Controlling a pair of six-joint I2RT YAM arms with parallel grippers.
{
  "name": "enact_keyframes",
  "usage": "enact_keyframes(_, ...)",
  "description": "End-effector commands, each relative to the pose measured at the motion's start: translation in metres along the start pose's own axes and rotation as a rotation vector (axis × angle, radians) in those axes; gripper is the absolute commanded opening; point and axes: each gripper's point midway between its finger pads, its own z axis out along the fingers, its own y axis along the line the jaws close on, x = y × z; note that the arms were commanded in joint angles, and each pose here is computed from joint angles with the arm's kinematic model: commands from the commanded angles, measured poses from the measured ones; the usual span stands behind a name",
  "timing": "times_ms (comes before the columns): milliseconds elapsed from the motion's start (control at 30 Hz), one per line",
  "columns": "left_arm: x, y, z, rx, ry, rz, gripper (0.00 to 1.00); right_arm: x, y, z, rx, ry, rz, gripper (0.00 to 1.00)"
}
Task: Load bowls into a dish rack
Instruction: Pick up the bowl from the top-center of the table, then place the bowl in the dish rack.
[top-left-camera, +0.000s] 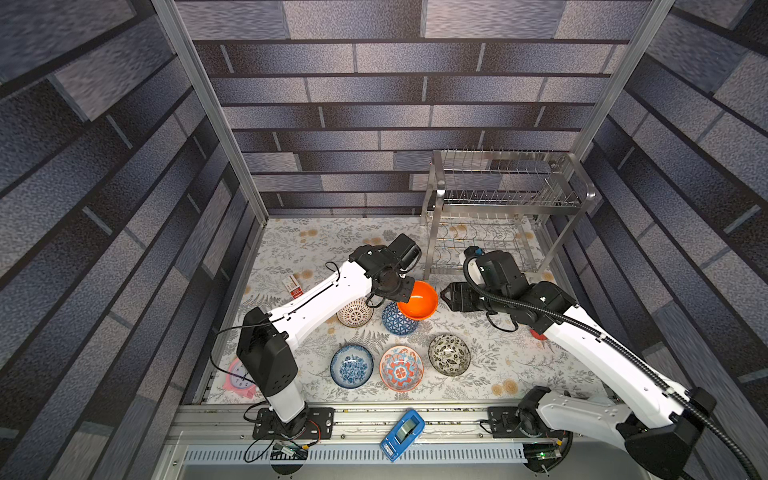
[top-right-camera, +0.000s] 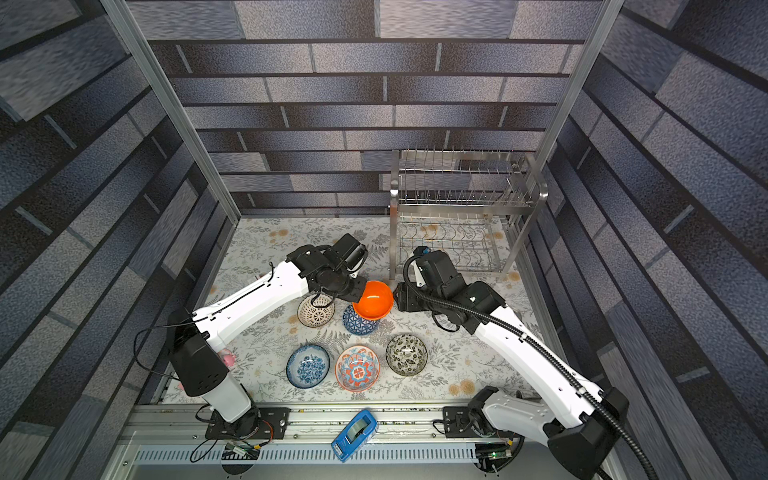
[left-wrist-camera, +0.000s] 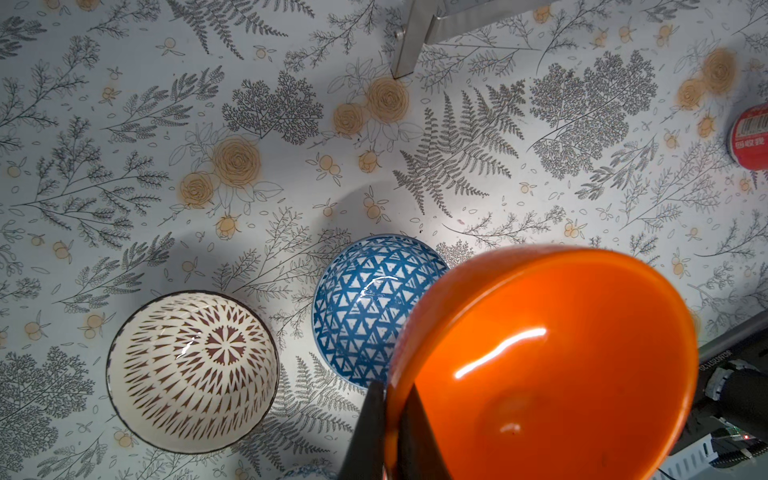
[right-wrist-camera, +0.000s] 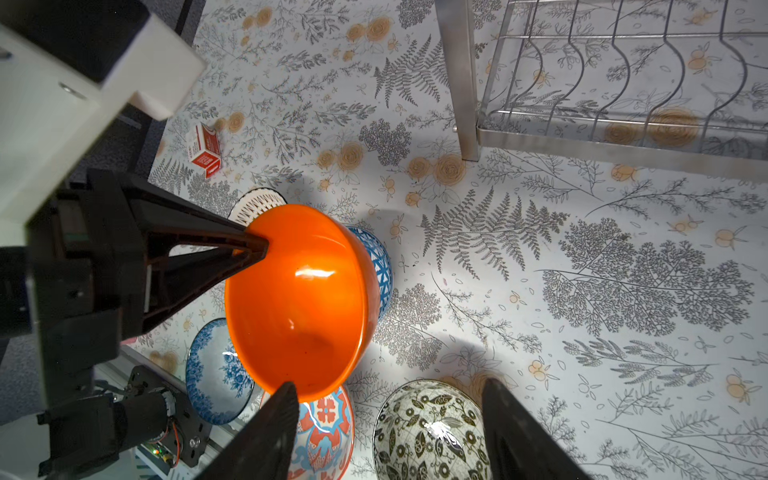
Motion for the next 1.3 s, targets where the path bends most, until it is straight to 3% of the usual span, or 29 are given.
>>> enact_keyframes(0,-0.007,-0.006,-0.004,-0.016,-0.021,-0.020,0.00,0.021,-0.004,-0.001,0.002,0.063,0.029,0.67)
enact_keyframes(367,-0.004,-0.022,0.005,-0.036,-0.004,-0.022,0.00,0.034,0.000,0.017,-0.025,0.122,0.062,0.54)
enact_keyframes(1267,-0.006,-0.044,0.007,-0.029,-0.049,-0.027,0.00,0.022,-0.024,0.051,0.147,0.107,0.118,0.23)
